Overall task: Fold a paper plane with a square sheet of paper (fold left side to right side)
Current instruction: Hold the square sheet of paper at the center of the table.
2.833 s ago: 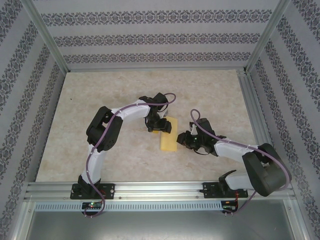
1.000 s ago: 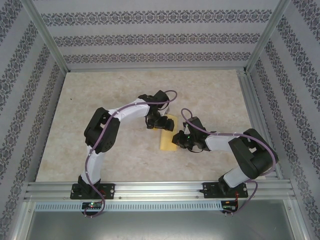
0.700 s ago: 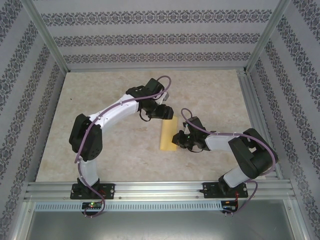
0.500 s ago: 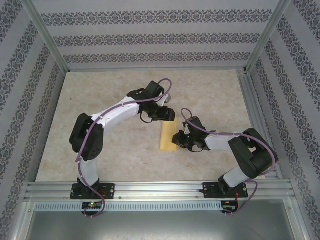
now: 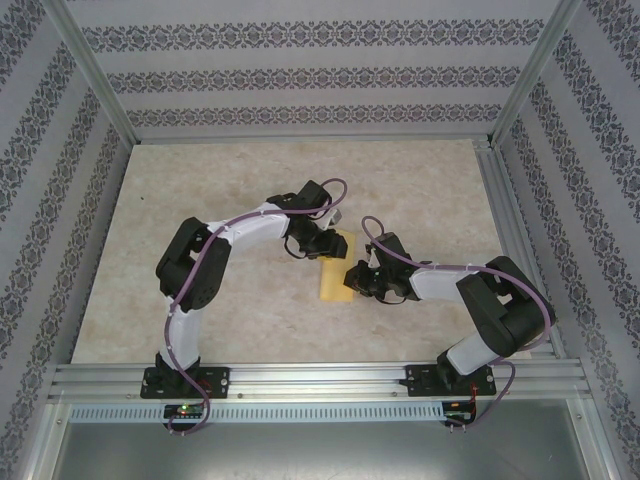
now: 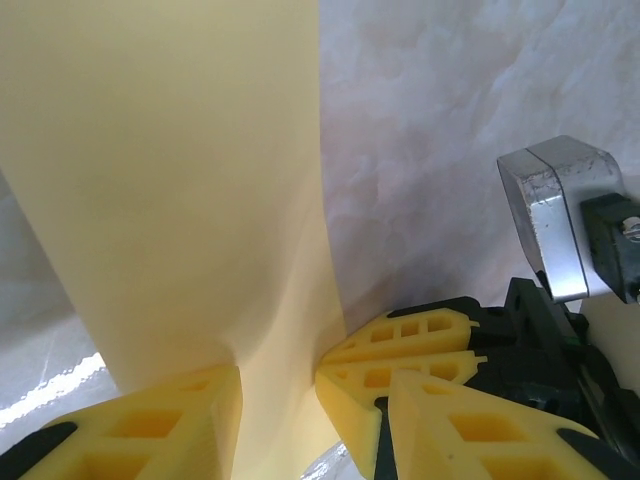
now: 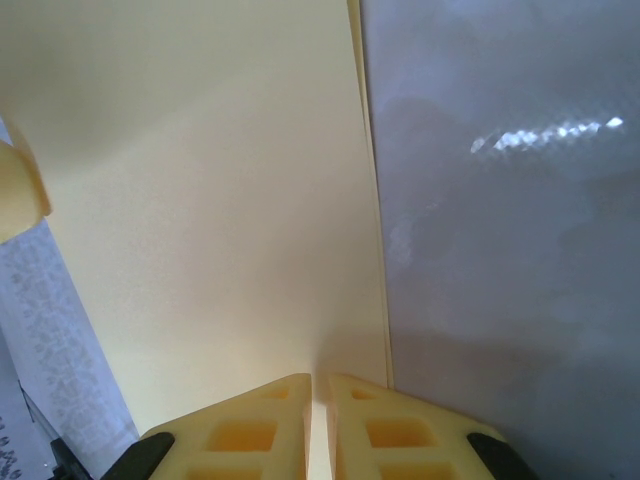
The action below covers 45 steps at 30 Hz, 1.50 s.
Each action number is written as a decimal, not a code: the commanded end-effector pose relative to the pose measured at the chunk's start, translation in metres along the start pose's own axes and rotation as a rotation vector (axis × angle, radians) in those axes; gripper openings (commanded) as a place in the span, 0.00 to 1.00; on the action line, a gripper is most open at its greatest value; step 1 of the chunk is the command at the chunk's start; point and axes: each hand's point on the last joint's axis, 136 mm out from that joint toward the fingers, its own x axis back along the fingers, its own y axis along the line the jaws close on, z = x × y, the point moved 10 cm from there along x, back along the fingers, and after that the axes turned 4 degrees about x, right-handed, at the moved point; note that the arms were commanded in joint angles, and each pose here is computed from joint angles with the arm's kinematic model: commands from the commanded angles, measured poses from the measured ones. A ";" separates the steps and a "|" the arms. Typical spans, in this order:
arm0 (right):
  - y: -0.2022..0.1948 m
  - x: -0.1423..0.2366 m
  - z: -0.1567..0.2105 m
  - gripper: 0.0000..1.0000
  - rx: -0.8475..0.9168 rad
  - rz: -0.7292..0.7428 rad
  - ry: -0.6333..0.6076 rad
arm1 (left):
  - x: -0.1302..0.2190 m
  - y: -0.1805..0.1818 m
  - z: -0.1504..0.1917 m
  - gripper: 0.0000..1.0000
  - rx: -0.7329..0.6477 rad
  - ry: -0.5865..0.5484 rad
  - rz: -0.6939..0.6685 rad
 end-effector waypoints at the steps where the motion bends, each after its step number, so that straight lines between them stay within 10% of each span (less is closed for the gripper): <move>1: -0.023 -0.012 0.012 0.14 -0.013 0.136 0.035 | -0.013 0.005 0.002 0.45 -0.004 0.013 -0.010; 31: -0.027 -0.015 0.014 0.14 -0.017 0.146 0.056 | -0.035 0.036 0.008 0.43 -0.043 0.080 -0.164; 45: 0.034 0.025 -0.018 0.17 0.097 -0.092 -0.109 | -0.045 0.054 0.025 0.42 -0.028 0.118 -0.181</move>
